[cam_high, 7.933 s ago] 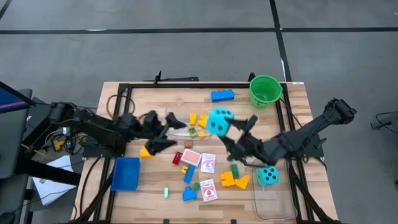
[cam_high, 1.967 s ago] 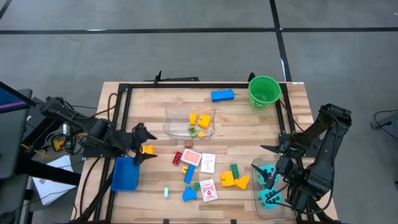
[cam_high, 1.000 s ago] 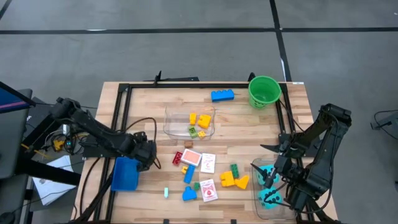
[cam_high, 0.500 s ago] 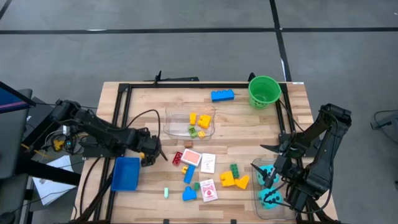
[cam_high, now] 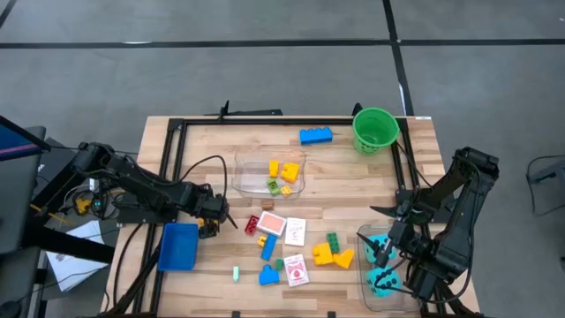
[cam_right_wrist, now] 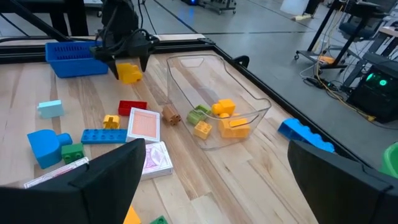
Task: Pick & Place Toys
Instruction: Put the yellow game piece into the top transparent bin
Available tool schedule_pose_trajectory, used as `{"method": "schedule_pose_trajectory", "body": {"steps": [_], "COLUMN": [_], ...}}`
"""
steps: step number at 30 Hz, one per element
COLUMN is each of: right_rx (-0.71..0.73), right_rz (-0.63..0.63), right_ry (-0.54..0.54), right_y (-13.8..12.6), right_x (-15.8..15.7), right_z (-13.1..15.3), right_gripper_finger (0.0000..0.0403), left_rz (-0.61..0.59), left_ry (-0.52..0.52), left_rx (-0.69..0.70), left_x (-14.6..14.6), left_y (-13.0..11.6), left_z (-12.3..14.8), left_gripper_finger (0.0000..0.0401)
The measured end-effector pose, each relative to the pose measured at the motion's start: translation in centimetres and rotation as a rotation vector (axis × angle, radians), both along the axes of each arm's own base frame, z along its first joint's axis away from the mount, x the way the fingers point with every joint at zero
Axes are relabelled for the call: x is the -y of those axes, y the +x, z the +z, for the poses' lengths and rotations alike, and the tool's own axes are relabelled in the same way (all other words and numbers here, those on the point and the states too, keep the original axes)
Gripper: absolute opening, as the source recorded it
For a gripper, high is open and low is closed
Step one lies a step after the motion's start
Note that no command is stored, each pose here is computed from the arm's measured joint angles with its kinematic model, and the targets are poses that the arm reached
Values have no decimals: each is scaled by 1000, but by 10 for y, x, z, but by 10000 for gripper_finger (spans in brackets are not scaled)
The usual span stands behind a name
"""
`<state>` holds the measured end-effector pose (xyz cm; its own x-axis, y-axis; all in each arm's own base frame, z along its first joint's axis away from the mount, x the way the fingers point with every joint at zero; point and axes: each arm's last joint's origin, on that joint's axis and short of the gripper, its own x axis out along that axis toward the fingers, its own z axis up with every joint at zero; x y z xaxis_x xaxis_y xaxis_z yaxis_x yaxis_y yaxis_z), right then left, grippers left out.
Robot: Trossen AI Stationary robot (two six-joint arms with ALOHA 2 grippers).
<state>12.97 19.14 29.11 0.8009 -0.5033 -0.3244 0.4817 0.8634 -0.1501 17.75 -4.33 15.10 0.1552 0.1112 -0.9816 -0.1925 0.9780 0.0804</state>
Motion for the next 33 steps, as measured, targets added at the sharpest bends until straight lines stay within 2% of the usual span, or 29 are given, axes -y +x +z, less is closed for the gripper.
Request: {"method": "schedule_pose_trajectory", "body": {"steps": [23,33], "right_rx": [2,2], "right_rz": [0,0], "right_ry": [5,5], "right_y": [0,0], "right_x": [0,0], "right_z": [0,0], "right_gripper_finger": [384,384], "left_rz": [5,23], "left_ry": [4,7], "left_rx": [38,59], "left_x": [-1,-1], "left_y": [-1,0], "left_z": [-6,-8], "left_gripper_finger": [251,238]}}
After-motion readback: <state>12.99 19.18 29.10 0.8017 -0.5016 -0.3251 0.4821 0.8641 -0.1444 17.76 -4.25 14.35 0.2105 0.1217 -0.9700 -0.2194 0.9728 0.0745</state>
